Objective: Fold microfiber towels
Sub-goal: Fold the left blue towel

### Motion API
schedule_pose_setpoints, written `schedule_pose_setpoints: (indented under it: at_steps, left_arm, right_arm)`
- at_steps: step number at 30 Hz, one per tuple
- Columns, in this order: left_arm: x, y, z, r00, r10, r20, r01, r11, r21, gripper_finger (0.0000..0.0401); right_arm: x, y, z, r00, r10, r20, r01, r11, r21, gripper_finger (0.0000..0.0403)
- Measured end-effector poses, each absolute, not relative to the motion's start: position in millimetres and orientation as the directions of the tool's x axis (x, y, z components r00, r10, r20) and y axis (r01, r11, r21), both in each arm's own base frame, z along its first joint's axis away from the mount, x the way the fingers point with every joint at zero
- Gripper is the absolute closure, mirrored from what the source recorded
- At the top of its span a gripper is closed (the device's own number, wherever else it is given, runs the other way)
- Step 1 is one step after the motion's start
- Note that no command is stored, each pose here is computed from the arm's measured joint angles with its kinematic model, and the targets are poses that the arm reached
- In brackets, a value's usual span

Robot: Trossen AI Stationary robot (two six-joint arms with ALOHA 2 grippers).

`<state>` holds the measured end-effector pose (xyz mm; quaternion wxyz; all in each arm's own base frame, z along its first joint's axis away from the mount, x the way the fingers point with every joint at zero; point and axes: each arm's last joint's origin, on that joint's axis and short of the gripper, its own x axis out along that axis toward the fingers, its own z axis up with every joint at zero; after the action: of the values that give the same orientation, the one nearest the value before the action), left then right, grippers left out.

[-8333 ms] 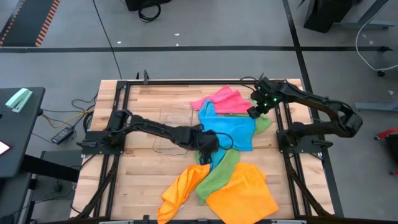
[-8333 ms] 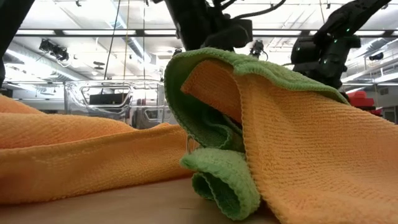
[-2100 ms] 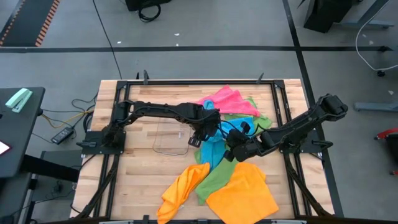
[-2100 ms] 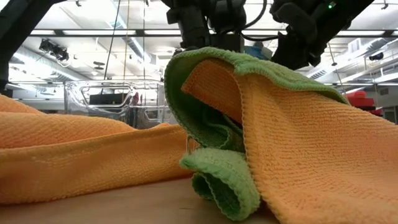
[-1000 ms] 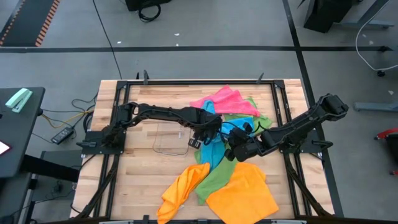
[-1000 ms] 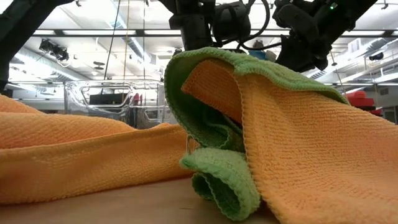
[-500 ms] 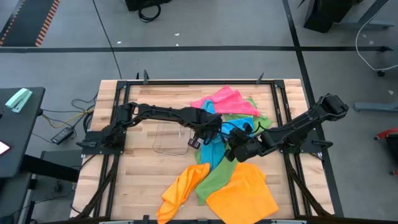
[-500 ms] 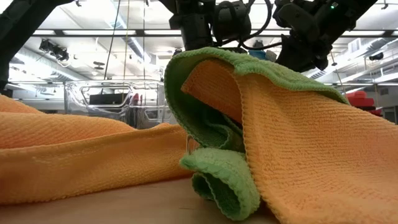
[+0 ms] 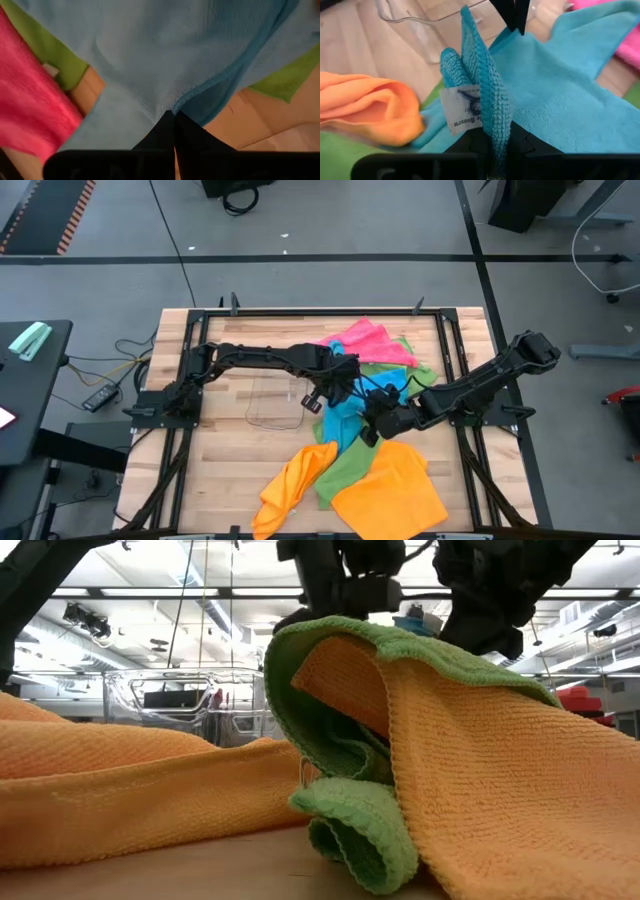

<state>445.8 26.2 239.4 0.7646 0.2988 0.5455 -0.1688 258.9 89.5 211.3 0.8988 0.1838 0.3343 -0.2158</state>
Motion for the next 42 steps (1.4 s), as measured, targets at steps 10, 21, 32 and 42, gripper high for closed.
schedule_pose_setpoints:
  at_steps: [10,21,32,42]
  left_arm:
    - [447,36,262,0.383,0.034,-0.923,0.573,0.775,0.267,0.0396]
    - [442,41,277,0.354,0.033,-0.935,0.582,0.774,0.248,0.0396]
    - [433,40,289,0.303,0.024,-0.953,0.596,0.775,0.209,0.0394]
    - [423,37,299,0.288,-0.038,-0.957,0.614,0.774,0.154,0.0387]
  right_arm:
    - [262,93,214,0.707,-0.184,-0.683,0.467,0.847,0.255,0.0366]
    - [272,93,236,0.747,-0.174,-0.641,0.434,0.859,0.272,0.0366]
    - [276,95,241,0.776,-0.157,-0.611,0.418,0.854,0.311,0.0366]
    - [283,98,244,0.821,-0.138,-0.553,0.388,0.846,0.365,0.0366]
